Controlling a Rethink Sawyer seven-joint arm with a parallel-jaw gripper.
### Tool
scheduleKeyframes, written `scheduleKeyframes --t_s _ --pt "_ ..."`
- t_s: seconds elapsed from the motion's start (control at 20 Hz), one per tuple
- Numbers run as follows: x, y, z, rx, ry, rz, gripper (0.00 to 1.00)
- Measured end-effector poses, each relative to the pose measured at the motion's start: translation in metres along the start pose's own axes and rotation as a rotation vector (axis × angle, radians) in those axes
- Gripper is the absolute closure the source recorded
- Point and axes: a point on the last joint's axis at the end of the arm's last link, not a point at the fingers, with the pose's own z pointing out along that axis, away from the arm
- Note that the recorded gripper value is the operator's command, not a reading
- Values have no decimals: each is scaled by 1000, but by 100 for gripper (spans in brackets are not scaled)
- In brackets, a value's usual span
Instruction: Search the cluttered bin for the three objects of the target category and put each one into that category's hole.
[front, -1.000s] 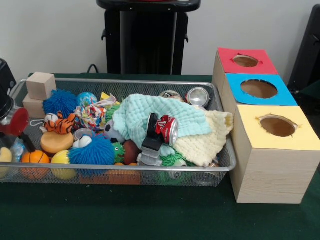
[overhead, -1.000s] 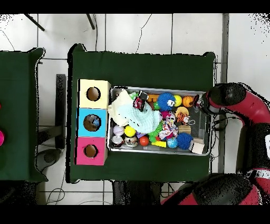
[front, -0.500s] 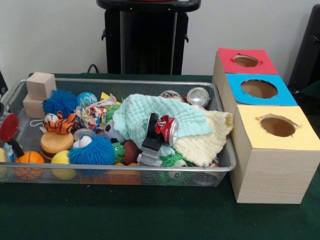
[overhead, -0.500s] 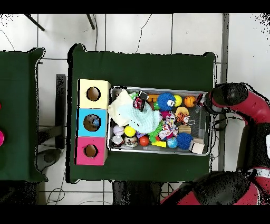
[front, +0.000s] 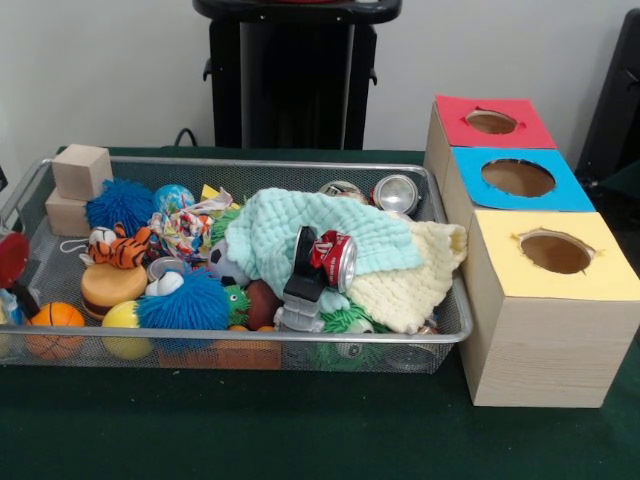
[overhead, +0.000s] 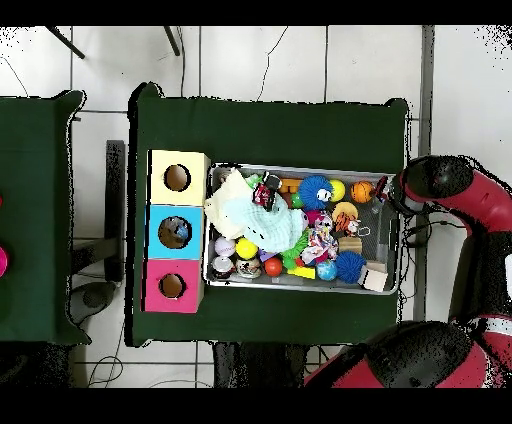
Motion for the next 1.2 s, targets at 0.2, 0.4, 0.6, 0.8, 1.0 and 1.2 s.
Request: scheduleKeyframes --t_s 0.2,0.4,0.6,0.8,1.0,1.2 --pt "-2 0 -1 2 -6 -1 100" --pt "-3 0 -1 7 -8 -2 100" --pt "-3 0 0 9 -8 -3 100" --pt "-3 1 -1 11 -8 -5 100" --pt "-3 2 -1 12 -8 -7 100" --pt "-1 5 -1 19 -6 -14 100"
